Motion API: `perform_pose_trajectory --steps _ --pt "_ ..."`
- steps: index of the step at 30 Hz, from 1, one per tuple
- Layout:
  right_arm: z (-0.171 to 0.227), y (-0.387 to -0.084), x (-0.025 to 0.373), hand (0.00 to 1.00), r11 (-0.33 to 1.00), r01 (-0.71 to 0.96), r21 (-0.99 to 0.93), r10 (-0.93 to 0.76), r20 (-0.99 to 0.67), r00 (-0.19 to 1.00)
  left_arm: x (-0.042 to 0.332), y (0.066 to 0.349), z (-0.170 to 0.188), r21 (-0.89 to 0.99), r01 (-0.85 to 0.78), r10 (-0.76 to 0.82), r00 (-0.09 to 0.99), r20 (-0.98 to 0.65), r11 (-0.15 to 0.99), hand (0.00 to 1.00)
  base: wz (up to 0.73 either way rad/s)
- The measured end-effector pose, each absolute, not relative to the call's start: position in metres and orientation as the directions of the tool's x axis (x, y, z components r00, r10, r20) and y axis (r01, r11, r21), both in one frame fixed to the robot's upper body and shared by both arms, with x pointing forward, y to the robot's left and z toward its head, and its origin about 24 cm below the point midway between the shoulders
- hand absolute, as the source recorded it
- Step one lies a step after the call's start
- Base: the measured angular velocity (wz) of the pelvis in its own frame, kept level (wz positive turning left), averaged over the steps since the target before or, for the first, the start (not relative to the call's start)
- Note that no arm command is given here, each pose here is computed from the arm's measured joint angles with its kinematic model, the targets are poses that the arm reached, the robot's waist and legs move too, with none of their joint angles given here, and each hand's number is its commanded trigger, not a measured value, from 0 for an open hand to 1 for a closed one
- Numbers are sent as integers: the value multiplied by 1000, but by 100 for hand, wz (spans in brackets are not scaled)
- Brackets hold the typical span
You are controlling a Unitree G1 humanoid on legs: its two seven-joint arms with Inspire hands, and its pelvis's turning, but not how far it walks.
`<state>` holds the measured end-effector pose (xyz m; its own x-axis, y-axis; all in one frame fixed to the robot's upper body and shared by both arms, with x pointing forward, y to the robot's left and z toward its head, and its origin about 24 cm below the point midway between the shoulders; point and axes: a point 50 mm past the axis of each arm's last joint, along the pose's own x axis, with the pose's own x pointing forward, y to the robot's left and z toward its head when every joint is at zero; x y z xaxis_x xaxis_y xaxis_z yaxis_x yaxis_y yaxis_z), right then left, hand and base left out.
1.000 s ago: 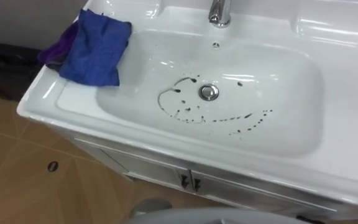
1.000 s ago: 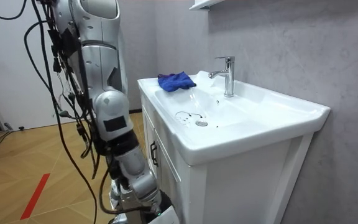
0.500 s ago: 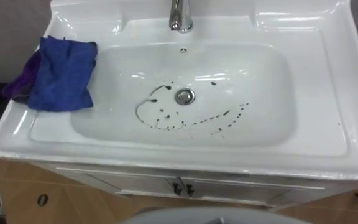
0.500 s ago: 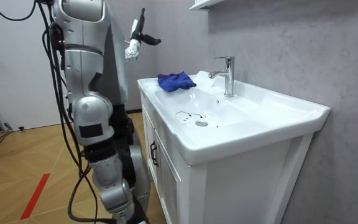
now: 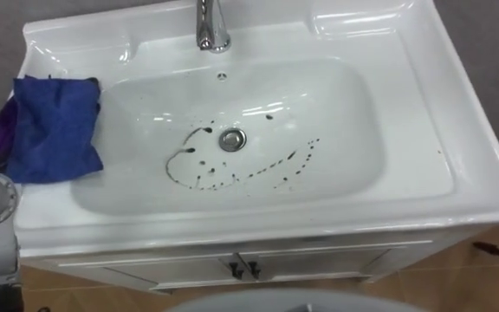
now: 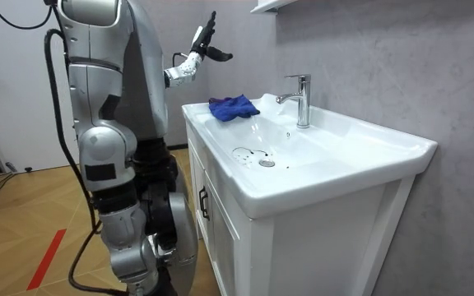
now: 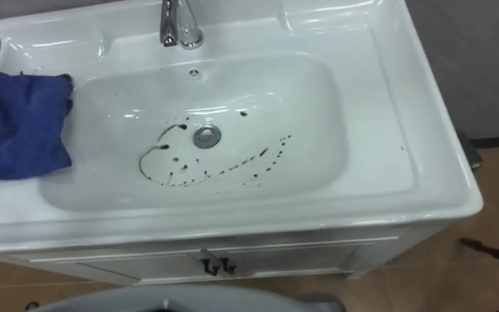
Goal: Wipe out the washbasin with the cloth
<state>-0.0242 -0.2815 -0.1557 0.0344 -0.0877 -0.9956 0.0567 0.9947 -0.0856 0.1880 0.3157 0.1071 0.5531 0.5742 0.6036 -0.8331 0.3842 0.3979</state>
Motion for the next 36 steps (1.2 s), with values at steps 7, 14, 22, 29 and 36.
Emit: perform_pose_trajectory --steps 7,14,22,29,36 --pt "-156 -280 -21 0 996 38 -81 -82 -996 23 192 317 69 584 -724 580 669 465 367 0 -1" --pt "-156 -280 -18 0 997 16 -80 -80 -996 25 194 315 61 655 -668 566 710 419 353 0 0" --pt "-157 -279 -13 0 997 2 -80 -80 -997 13 196 302 40 717 -586 561 761 326 378 0 0" --pt "-157 -279 -12 0 997 4 -81 -81 -997 12 194 301 26 758 -531 573 778 258 379 0 0" --pt "-157 -279 -5 0 996 -6 -90 -90 -996 28 193 302 21 774 -501 577 786 221 387 0 0"
